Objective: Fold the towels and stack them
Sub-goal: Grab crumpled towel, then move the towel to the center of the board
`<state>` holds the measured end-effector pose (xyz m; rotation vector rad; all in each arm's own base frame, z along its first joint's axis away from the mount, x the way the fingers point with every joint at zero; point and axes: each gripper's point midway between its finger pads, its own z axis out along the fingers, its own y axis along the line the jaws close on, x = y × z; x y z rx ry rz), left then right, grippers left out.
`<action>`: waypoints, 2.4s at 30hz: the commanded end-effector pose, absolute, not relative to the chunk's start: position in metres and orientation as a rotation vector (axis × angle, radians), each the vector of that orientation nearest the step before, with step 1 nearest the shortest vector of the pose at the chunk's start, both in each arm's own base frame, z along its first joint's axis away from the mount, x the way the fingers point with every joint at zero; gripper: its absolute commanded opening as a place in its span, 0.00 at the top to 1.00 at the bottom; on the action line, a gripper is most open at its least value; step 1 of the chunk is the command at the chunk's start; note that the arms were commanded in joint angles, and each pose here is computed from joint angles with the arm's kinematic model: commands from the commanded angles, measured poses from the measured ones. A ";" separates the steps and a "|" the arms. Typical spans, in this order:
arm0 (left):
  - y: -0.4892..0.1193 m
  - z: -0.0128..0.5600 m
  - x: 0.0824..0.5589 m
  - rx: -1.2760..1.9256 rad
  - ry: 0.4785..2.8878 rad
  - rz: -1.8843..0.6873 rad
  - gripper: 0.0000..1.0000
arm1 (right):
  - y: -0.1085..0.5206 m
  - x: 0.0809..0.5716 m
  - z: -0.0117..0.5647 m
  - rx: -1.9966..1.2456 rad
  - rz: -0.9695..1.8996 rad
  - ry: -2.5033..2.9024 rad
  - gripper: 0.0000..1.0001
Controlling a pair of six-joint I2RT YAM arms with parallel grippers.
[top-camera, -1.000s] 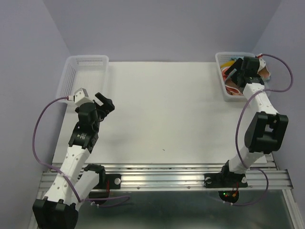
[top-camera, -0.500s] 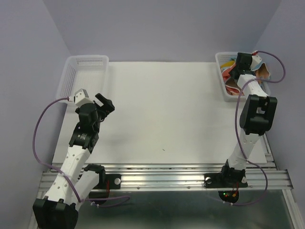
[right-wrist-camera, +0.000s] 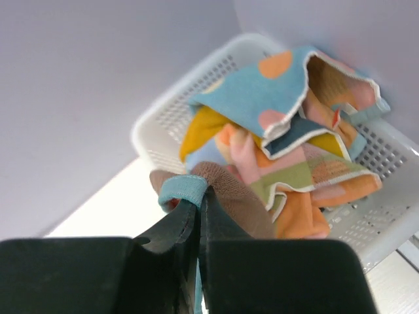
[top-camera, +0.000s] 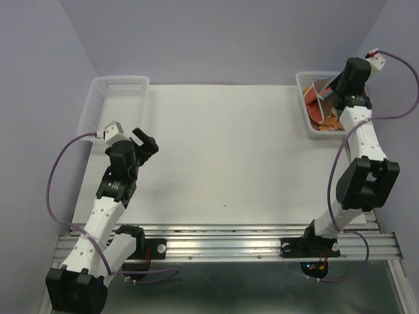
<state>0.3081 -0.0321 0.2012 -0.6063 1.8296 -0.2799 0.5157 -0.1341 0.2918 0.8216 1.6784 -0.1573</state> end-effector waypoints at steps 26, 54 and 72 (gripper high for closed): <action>-0.075 0.306 0.269 -0.446 1.582 -0.684 0.01 | 0.215 0.318 0.612 -0.284 0.961 1.306 0.99; -0.062 0.255 0.297 -0.603 1.675 -0.585 0.01 | 0.312 0.446 0.365 -0.181 1.057 1.877 0.92; -0.174 0.213 0.290 -0.284 1.891 -0.910 0.01 | 0.240 0.458 0.214 0.111 0.509 2.111 0.00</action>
